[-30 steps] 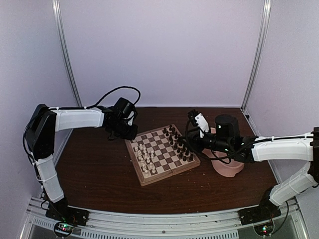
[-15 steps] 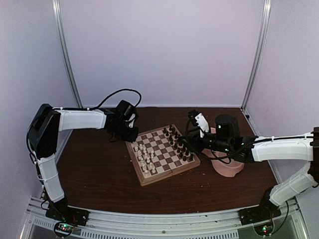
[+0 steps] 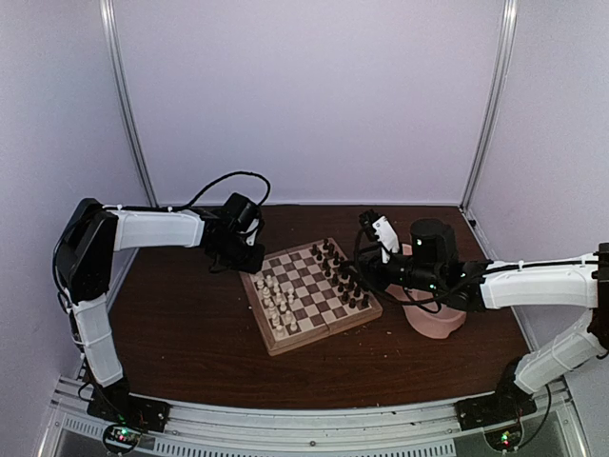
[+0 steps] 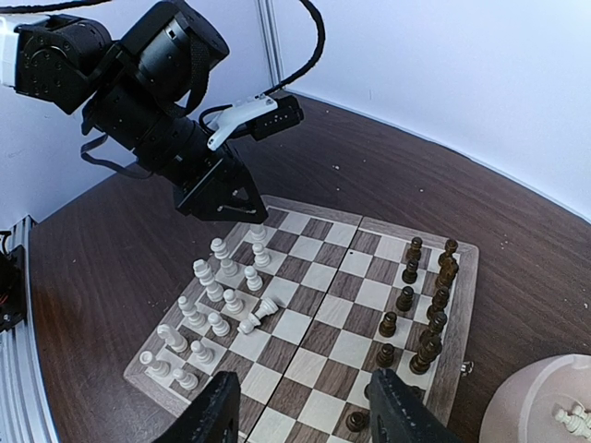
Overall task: Set up the chess pieces on the board
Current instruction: Pick up the bishop from the chessboard.
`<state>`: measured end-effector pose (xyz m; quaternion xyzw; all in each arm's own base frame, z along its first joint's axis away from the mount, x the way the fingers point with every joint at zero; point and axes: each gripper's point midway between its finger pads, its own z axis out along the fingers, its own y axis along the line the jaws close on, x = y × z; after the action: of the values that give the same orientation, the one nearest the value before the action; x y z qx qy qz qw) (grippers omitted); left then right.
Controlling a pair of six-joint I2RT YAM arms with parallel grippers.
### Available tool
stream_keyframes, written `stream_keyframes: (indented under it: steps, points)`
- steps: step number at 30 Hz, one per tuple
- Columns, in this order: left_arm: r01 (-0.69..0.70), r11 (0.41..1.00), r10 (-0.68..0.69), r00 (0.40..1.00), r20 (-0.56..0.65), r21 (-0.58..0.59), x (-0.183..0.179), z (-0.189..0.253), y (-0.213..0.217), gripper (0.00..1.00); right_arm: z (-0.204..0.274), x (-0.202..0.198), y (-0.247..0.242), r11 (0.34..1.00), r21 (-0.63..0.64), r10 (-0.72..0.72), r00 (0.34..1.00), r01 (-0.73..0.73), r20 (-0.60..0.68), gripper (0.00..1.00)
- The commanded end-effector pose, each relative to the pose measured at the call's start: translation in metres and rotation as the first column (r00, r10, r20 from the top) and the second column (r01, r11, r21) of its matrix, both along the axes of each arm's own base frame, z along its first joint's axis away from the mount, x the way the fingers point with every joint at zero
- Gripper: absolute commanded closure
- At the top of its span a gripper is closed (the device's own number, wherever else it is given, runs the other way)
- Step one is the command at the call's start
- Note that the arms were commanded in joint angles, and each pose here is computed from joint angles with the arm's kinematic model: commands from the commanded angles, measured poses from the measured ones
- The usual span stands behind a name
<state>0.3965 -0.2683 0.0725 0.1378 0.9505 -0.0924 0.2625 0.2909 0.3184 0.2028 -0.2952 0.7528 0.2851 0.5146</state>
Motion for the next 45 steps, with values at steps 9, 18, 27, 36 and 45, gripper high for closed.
stream_keyframes:
  steps: [9, 18, 27, 36, 45]
  points:
    - [0.012, 0.999, -0.01, 0.999, 0.039, -0.041, -0.001, 0.034, -0.002, 0.65, -0.01, 0.016, 0.008, 0.991, -0.094, -0.109, 0.978, 0.093, -0.178, 0.62]
    - [0.032, 0.991, -0.017, 0.994, 0.111, -0.13, -0.024, 0.094, 0.008, 0.61, -0.02, 0.004, 0.044, 0.983, -0.127, -0.168, 0.928, 0.132, -0.331, 0.63]
    - [0.004, 0.983, 0.035, 0.977, 0.209, -0.184, -0.063, 0.132, 0.044, 0.58, -0.045, 0.006, 0.075, 0.957, -0.246, -0.237, 0.897, 0.151, -0.372, 0.68]
    - [0.0, 0.971, 0.061, 0.967, 0.248, -0.24, -0.099, 0.143, 0.069, 0.54, -0.076, 0.021, 0.09, 0.919, -0.343, -0.326, 0.86, 0.193, -0.392, 0.7]
    - [0.011, 0.968, 0.058, 0.963, 0.264, -0.252, -0.114, 0.147, 0.078, 0.53, -0.104, 0.032, 0.103, 0.887, -0.42, -0.37, 0.841, 0.194, -0.394, 0.7]
